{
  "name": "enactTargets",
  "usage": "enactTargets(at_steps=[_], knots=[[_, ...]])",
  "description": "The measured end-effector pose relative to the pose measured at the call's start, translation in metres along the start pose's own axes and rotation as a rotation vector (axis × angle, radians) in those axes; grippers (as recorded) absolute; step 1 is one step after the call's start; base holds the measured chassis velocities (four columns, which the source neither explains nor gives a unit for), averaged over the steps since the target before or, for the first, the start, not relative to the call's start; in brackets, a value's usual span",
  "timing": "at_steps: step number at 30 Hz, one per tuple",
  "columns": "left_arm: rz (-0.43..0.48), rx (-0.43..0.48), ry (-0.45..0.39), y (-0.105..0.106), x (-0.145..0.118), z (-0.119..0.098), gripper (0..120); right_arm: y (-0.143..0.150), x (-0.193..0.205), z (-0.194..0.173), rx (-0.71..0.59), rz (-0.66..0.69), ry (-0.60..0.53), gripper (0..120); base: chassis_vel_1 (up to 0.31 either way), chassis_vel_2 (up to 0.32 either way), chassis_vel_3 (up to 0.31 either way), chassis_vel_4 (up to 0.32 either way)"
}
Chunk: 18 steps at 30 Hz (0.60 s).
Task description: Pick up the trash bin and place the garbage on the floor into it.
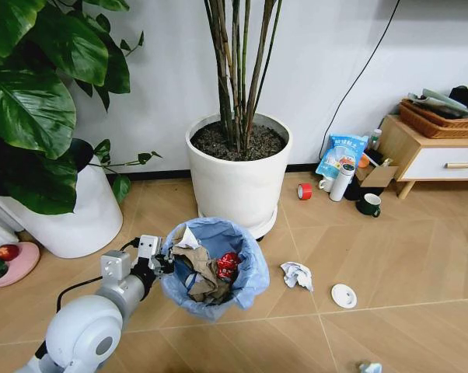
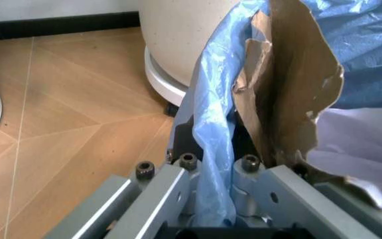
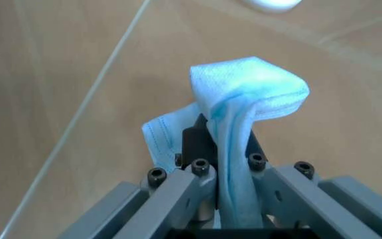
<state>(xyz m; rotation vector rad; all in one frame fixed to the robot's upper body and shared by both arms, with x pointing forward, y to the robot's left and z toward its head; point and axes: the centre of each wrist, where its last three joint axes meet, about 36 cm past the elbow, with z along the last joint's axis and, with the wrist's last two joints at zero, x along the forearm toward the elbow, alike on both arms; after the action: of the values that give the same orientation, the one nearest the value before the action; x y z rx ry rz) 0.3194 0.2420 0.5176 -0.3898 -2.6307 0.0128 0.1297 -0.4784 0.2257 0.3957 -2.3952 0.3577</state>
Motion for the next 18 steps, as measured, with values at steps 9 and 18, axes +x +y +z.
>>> enactTargets(at_steps=[9,18], knots=[[0.002,0.0,0.004,-0.001,0.001,0.001,0,-0.034,0.003,-0.047,0.018,0.088,-0.144,0,0.0,0.0,0.0,0.0],[-0.001,0.0,0.018,0.0,-0.004,0.005,0,-0.04,0.001,-0.139,0.072,0.123,-0.349,0,0.0,0.0,0.0,0.0]])
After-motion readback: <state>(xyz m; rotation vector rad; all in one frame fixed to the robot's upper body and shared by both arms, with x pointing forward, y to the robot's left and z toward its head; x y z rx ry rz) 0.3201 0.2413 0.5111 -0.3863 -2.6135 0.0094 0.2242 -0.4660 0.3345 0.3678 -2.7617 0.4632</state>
